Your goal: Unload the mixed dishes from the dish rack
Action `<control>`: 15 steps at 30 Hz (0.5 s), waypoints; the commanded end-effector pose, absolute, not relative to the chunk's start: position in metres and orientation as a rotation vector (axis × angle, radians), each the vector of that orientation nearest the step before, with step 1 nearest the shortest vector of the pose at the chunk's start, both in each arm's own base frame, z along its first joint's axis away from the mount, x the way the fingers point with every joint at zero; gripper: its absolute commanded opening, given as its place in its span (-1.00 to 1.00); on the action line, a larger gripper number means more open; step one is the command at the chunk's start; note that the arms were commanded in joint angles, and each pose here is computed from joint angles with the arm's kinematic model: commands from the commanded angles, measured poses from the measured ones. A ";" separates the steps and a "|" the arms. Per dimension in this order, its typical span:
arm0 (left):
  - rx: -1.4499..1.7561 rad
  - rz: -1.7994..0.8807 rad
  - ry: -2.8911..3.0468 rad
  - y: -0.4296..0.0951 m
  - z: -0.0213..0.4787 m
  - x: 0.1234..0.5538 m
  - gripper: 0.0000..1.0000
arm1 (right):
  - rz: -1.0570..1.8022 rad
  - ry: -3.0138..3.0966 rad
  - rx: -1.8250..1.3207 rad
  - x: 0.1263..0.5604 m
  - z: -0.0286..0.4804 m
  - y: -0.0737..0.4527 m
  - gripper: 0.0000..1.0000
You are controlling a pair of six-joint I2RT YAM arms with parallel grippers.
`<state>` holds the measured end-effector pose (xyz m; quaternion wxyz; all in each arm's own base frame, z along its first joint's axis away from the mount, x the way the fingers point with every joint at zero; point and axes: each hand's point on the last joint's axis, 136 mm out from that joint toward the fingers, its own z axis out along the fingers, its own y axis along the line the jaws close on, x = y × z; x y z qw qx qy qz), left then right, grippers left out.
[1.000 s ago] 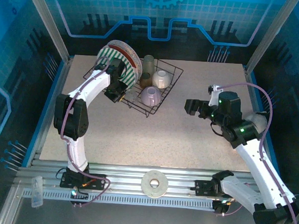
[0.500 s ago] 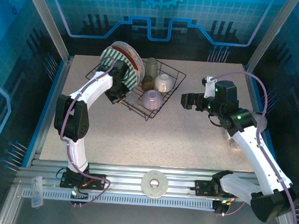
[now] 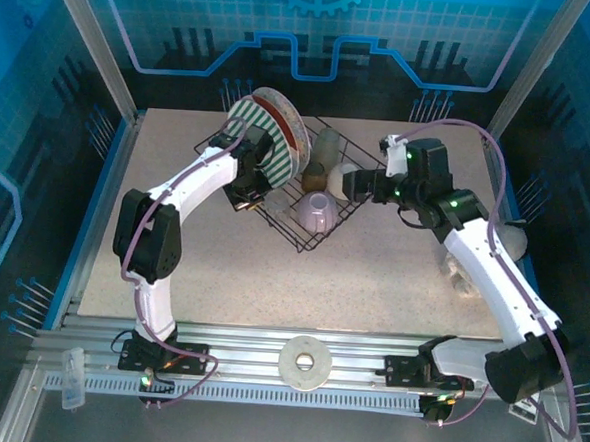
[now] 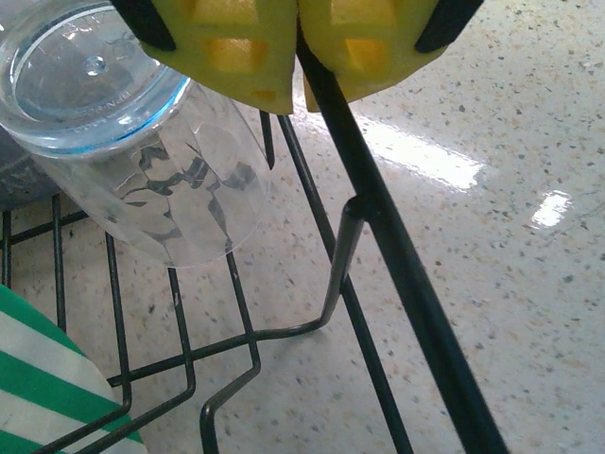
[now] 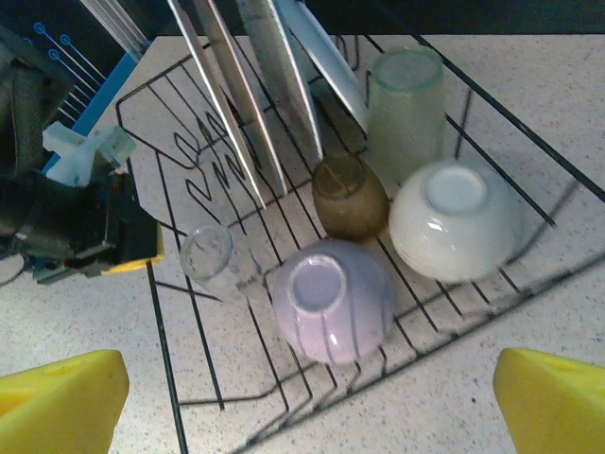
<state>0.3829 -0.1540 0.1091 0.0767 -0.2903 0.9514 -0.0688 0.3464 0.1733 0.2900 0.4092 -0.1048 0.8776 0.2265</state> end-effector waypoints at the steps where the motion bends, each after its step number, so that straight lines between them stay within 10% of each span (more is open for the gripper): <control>1: -0.434 -0.348 3.010 -0.213 0.109 0.359 -1.00 | 0.601 2.149 -0.316 0.360 0.311 0.189 1.00; 15: -0.536 -0.443 2.995 -0.252 0.105 0.373 -1.00 | 0.547 2.238 -0.187 0.416 0.297 0.185 0.89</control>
